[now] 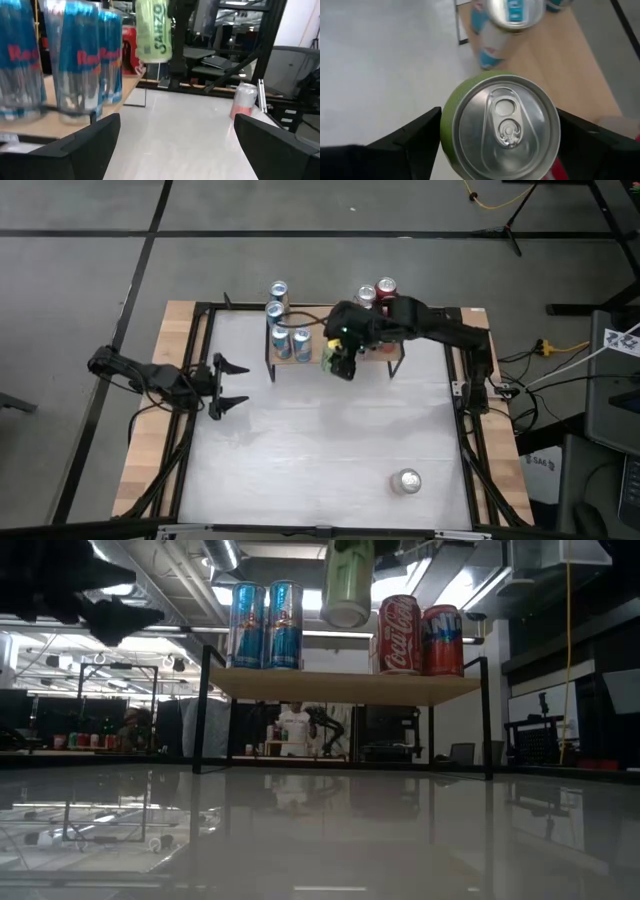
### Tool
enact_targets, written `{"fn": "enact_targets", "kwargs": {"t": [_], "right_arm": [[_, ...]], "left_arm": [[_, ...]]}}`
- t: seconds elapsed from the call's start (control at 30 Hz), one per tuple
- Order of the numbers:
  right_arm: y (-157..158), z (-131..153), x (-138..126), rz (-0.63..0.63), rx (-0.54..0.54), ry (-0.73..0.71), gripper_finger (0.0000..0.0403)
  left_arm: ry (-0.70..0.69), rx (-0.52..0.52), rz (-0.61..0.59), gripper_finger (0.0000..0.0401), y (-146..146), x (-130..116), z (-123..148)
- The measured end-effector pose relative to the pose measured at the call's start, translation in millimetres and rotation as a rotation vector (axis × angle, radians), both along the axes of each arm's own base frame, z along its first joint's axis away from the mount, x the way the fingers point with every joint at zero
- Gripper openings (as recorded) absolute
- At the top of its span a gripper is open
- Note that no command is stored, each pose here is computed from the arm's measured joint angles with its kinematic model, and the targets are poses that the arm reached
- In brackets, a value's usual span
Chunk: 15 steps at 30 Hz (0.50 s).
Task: Sort soda cans
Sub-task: Put the green soda can on the shelf
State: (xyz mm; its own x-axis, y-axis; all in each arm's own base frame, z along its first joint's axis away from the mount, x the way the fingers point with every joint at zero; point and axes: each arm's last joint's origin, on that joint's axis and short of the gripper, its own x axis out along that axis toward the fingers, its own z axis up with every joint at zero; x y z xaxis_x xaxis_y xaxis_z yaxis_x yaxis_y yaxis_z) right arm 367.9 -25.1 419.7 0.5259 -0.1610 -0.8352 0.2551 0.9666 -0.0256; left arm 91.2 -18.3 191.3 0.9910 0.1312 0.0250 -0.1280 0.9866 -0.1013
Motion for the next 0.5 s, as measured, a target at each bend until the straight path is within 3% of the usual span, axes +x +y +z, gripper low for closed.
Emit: {"fn": "enact_targets", "kwargs": {"t": [0.3,0.5], "right_arm": [[-44.7,0.7,-4.1,-0.035,-0.069,0.006,0.0323],[-70.1,-2.2,-7.3,-0.038,-0.105,0.033,0.0323]], "left_arm": [[0.002,-0.029,-0.003,0.0386,0.5,6.0,-23.3],[0.006,-0.012,0.015,0.0386,3.2,6.7,-23.3]]}}
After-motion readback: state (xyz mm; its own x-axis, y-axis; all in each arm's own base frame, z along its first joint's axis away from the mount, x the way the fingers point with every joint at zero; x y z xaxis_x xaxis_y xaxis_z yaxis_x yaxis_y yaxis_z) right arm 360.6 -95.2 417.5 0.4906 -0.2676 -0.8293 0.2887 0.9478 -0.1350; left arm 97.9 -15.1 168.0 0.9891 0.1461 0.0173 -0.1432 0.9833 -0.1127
